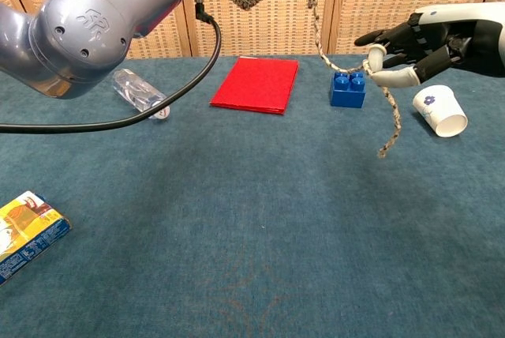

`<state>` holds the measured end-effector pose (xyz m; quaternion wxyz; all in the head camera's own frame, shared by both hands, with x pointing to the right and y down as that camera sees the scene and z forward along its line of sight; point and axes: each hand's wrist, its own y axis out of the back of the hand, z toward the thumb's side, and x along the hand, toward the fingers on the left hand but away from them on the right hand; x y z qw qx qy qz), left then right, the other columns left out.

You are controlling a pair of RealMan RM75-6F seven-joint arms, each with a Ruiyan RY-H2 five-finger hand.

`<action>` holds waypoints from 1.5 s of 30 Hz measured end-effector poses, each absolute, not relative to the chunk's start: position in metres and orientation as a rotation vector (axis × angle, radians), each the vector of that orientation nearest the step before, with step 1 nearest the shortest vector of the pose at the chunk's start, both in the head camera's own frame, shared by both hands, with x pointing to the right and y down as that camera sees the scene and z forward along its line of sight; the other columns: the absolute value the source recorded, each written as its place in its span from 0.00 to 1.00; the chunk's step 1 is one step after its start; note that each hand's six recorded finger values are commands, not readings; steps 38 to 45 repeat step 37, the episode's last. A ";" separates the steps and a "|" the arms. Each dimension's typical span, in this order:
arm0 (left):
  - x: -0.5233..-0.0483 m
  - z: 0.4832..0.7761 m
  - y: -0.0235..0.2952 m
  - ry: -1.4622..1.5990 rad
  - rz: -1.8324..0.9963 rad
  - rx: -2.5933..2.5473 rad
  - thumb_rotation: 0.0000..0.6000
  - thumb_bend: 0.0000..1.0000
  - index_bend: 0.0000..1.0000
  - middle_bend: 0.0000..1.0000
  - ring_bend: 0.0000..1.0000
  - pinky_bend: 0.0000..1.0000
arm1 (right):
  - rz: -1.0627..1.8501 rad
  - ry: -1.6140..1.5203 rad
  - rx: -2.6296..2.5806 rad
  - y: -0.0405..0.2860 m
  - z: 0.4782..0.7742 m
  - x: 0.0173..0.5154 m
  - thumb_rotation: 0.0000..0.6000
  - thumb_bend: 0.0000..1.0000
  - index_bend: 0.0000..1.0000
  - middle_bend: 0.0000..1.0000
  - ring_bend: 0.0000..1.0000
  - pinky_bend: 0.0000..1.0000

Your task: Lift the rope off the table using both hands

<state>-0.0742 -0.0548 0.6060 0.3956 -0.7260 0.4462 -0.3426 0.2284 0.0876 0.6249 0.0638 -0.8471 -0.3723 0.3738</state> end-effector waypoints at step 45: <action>-0.132 0.526 -0.043 1.180 -0.764 -1.625 1.00 0.50 0.83 0.70 0.58 0.72 | 1.190 -0.886 -1.532 0.158 0.612 0.413 1.00 0.00 0.06 0.00 0.00 0.00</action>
